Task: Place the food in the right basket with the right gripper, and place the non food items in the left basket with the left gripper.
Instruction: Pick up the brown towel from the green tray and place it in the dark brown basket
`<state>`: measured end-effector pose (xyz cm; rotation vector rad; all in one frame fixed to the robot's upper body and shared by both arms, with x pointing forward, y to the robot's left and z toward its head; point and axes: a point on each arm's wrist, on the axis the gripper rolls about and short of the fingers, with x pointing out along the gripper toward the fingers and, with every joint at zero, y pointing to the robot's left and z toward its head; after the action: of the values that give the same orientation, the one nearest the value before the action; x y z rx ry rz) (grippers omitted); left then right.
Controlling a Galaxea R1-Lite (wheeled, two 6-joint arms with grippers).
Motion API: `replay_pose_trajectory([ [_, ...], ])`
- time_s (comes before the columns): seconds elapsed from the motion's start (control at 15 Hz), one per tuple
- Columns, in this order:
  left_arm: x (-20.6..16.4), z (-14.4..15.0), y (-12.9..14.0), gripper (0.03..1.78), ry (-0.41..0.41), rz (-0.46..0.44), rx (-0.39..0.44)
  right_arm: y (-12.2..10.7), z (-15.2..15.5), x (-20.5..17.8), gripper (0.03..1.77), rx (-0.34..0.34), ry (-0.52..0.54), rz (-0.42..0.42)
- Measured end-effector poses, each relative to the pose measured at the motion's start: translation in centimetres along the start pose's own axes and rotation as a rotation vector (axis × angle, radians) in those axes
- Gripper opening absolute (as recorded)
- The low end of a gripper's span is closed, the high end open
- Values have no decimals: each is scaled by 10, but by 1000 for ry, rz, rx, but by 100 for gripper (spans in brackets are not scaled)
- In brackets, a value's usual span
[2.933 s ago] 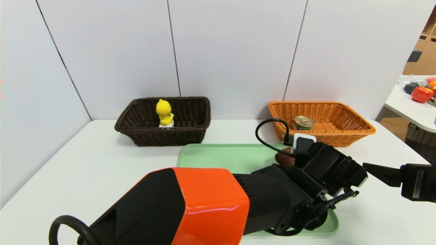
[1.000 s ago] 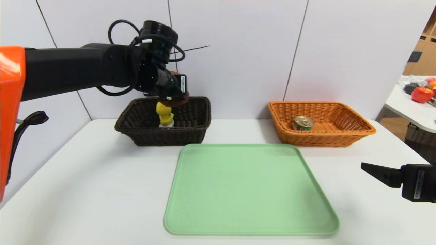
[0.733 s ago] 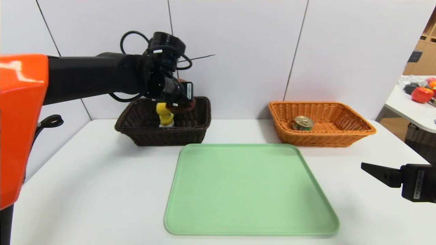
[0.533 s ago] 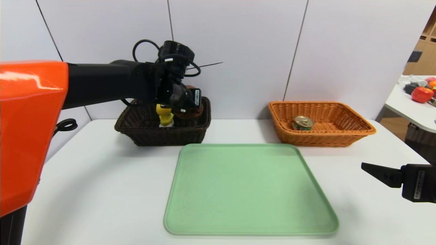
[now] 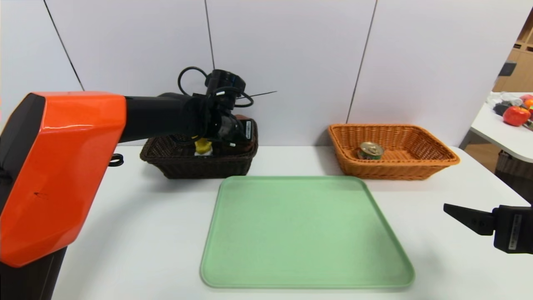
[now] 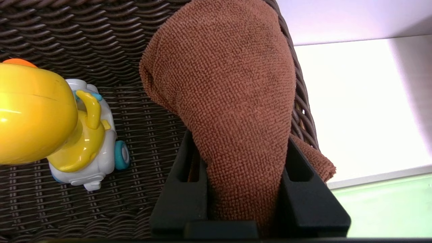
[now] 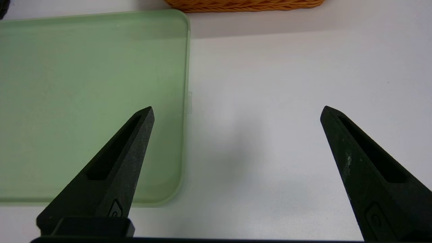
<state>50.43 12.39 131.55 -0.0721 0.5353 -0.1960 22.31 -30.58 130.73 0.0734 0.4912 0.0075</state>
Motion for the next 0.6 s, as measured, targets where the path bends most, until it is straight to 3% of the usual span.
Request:
replay_pose_trajectory([
  [0.2,5,0,9,51,6,19,-10,-1,-1,-2,170,2,-4,0],
  [0.6,2,4,13,112,-4,29,-10,-1,-1,-4,170,2,-13,3],
])
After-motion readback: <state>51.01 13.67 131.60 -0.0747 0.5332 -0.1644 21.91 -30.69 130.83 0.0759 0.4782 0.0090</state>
